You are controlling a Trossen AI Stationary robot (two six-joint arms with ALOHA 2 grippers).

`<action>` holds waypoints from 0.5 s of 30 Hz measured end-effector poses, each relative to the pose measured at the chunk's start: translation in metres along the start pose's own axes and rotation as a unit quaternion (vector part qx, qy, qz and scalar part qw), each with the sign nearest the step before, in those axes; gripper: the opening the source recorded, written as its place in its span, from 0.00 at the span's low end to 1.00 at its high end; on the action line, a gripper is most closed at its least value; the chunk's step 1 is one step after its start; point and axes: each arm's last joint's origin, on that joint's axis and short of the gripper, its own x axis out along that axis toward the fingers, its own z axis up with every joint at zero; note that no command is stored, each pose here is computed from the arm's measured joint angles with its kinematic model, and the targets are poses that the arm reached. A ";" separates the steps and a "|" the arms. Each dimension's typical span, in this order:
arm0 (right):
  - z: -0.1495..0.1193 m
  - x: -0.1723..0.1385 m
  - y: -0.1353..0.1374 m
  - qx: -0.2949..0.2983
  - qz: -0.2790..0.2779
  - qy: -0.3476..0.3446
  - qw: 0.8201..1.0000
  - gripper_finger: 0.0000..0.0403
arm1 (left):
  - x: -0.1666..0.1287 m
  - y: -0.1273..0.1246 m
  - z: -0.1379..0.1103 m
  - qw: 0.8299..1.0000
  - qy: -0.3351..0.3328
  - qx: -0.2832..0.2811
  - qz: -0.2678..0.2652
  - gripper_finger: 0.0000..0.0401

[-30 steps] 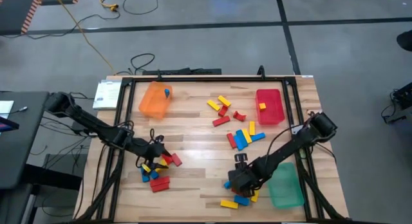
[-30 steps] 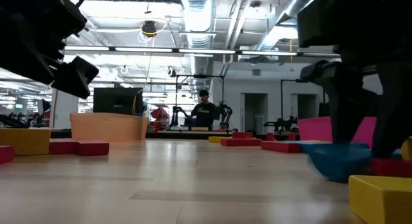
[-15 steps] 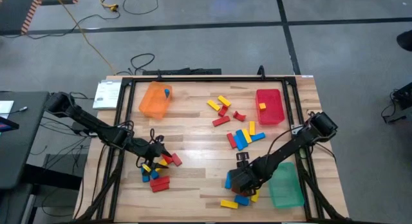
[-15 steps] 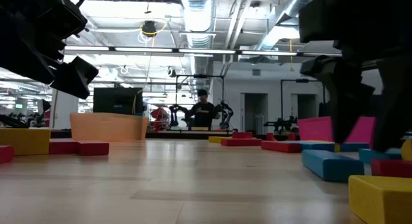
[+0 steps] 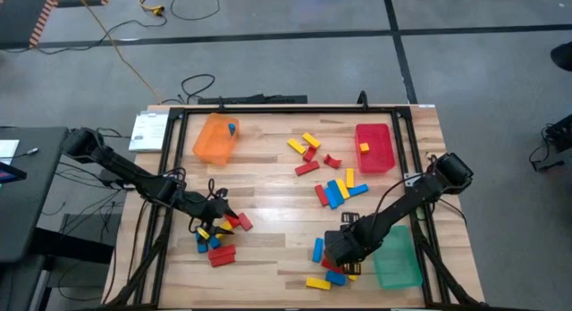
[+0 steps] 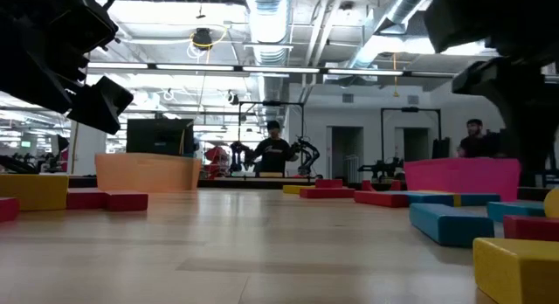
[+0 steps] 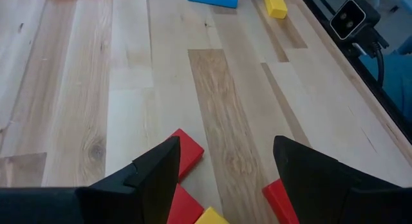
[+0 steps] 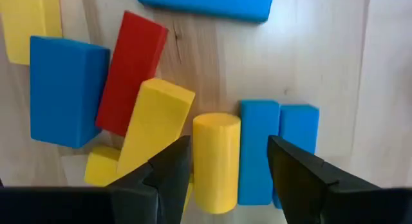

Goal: Sort blocks
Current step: Put the yellow cylindrical block into the red bin

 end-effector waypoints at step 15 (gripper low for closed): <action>-0.020 0.022 0.006 0.036 0.005 0.006 0.999 0.48 | 0.000 0.000 0.000 1.000 0.000 0.014 0.000 0.61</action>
